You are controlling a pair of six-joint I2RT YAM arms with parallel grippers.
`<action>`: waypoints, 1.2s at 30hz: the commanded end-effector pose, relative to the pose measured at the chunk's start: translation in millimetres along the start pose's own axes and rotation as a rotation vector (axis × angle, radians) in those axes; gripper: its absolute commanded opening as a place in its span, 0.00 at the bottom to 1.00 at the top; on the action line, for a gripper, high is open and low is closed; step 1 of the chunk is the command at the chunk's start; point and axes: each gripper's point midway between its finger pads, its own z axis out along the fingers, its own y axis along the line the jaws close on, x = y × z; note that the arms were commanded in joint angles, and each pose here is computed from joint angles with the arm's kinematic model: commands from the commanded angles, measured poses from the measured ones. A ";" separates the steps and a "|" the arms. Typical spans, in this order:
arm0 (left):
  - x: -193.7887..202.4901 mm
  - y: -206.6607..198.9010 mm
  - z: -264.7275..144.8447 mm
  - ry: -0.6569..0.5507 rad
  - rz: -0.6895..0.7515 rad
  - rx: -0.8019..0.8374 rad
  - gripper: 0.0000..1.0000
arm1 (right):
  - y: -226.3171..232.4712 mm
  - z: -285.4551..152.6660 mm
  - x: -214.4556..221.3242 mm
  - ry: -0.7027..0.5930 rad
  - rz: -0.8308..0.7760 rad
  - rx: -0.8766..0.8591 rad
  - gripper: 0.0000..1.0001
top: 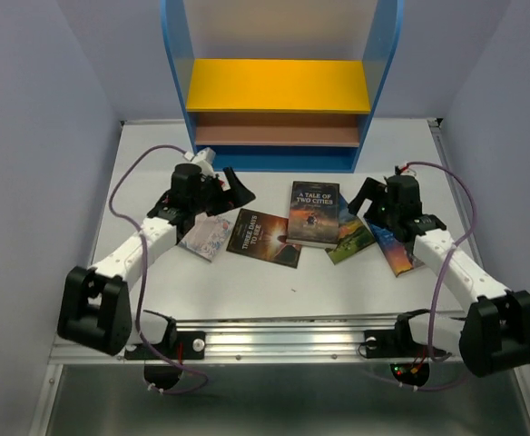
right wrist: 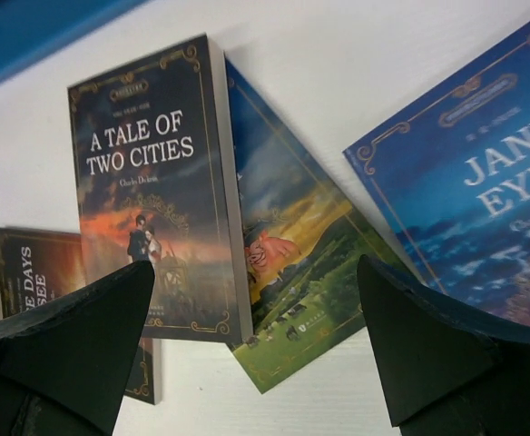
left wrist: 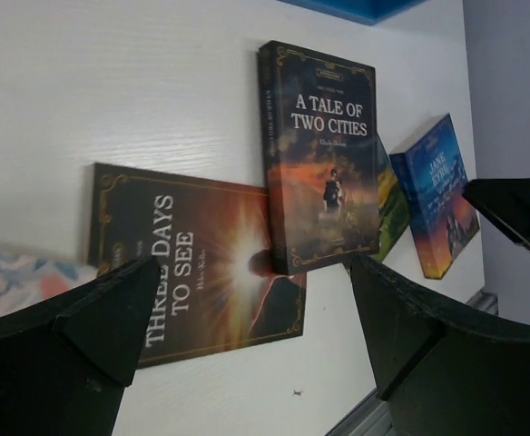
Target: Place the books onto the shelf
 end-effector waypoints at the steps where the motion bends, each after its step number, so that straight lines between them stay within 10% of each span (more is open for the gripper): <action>1: -19.5 -51.1 42.1 0.034 0.079 0.201 0.99 | 47.4 14.5 -12.1 0.050 0.020 -0.175 1.00; 12: 32.9 -51.8 146.8 0.325 0.065 0.316 0.99 | 51.8 76.8 16.5 0.178 0.094 -0.163 1.00; 27: 83.7 -32.6 185.1 0.450 0.044 0.271 0.99 | 43.3 107.8 61.7 0.325 0.136 -0.152 0.97; 36: 129.7 -37.5 174.3 0.561 0.030 0.313 0.99 | 50.0 108.5 80.9 0.388 0.174 -0.217 0.78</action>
